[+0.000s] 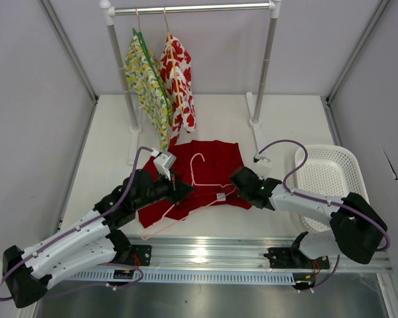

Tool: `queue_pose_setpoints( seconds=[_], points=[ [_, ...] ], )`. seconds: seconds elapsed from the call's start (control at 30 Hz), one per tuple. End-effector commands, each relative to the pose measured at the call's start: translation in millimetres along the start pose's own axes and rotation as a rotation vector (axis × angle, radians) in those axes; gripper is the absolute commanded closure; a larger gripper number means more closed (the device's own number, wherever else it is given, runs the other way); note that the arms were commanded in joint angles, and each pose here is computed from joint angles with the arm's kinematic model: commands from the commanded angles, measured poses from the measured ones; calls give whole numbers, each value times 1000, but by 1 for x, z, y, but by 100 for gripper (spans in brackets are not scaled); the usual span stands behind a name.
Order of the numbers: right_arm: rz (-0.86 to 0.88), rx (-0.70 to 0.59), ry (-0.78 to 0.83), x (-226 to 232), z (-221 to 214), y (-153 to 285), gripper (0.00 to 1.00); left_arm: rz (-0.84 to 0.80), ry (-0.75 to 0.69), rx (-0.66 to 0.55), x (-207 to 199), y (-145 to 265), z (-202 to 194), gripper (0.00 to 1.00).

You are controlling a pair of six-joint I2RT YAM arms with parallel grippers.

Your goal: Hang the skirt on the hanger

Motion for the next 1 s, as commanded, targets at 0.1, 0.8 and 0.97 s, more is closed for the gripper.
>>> queue_pose_setpoints(
  seconds=[0.1,0.8,0.97],
  points=[
    [38,-75,-28,6,23,20,100,-67,-18,-79,-10,3,17,100],
    [224,-117,-109,-7,69,67,100,-204,-5,-167,-19,-1,13,100],
    [232,-109,-131,-14,77,68,100,-211,2,-183,-17,-8,12,100]
  ],
)
Point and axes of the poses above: each gripper's point midway between its finger pads, its own y axis back along the fingers, its own x axis along the line the jaws close on, z = x × y, the point moved 7 cm from there along y, back along the fingers, and after that the axes turned 2 degrees about -y, right-handed, at the moved point
